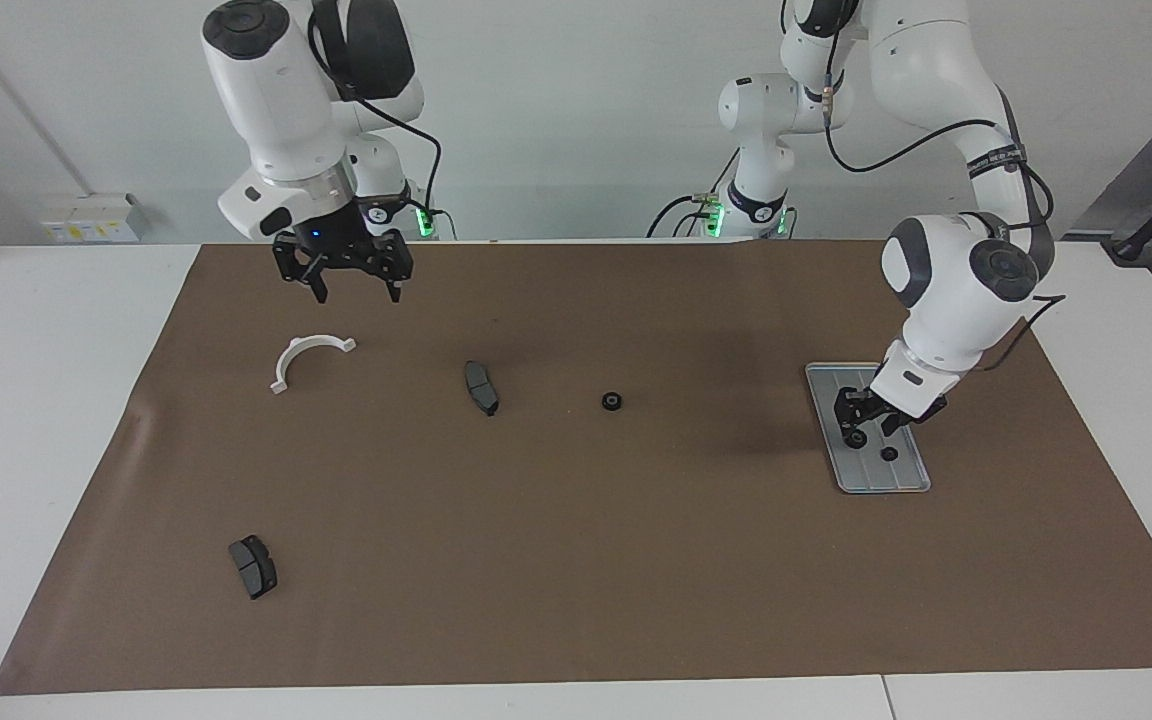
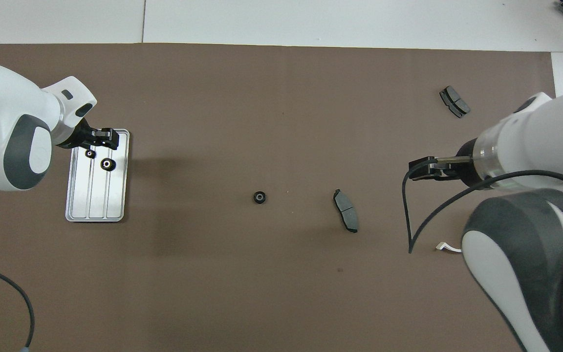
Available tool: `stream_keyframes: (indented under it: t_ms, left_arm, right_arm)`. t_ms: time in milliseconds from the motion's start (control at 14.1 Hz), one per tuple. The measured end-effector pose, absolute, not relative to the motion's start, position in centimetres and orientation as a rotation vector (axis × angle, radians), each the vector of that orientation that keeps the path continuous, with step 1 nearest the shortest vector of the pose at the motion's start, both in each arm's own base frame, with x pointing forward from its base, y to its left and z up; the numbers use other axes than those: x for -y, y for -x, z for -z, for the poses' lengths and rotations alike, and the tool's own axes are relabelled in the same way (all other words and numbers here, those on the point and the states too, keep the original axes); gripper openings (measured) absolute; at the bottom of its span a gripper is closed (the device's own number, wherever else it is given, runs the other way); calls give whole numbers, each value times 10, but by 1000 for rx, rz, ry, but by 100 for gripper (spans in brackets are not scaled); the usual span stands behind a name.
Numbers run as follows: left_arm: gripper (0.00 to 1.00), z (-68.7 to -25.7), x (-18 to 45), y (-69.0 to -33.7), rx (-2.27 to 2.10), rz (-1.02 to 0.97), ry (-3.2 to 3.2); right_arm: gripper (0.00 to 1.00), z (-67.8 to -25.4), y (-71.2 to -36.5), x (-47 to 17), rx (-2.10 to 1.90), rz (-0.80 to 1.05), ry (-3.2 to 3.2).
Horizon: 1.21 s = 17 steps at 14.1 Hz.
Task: Place bearing gear from tray to pile
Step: 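Grasp the middle gear with the right gripper while the left gripper grasps another gear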
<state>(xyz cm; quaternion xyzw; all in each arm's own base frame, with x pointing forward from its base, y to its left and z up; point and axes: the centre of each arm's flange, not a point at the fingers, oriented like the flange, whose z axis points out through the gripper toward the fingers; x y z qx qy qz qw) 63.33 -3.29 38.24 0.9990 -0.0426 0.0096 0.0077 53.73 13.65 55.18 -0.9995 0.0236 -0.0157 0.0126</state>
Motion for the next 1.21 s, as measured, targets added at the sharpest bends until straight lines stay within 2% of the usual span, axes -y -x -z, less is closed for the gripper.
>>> stream_keyframes:
  t_ms: [356, 640, 1209]
  left_arm:
    - [62, -355, 29, -630, 127, -76, -3122]
    - [60, -330, 9, -621, 78, -40, -3125]
    - [59, -304, 8, -608, 1, -71, -3122]
  right_arm:
    - [100, -497, -539, -238, -37, 69, 3110]
    - [100, -443, -530, -323, -66, 128, 3085]
    - [100, -353, -508, -419, -30, 198, 3047]
